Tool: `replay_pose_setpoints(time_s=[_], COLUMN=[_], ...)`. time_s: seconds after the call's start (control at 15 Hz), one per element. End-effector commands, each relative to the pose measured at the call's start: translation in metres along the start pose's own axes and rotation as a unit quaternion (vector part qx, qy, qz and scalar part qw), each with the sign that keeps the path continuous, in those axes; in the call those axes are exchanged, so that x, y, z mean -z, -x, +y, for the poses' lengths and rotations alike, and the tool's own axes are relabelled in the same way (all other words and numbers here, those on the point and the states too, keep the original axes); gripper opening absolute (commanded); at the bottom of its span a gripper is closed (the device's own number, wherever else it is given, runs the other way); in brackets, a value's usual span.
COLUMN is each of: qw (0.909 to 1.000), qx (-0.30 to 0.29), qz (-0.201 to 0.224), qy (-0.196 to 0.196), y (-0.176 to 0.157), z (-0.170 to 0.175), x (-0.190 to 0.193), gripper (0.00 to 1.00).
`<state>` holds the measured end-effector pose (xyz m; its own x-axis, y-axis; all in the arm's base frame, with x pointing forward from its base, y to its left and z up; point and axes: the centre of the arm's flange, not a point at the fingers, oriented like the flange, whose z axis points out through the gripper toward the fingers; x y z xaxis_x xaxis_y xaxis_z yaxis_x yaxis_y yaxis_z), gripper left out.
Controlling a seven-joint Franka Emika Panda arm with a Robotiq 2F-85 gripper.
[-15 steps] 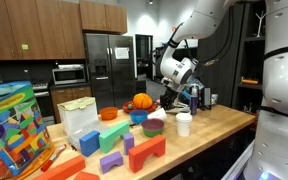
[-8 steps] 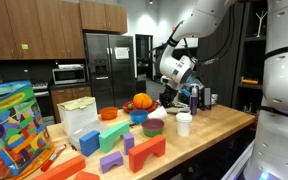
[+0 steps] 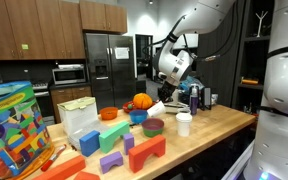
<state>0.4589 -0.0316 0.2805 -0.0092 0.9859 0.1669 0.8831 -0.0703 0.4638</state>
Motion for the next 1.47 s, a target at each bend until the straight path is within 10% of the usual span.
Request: replay_pose_setpoints(time_s=[0.0,1.4], qw=[0.9992,0.9887], qx=[0.018,0.055], qz=[-0.032,-0.126], qy=[0.013,0.060], y=[-0.010,-0.037], z=[0.001,-0.030], x=[0.032,0.076], gripper=[0.02,0.02])
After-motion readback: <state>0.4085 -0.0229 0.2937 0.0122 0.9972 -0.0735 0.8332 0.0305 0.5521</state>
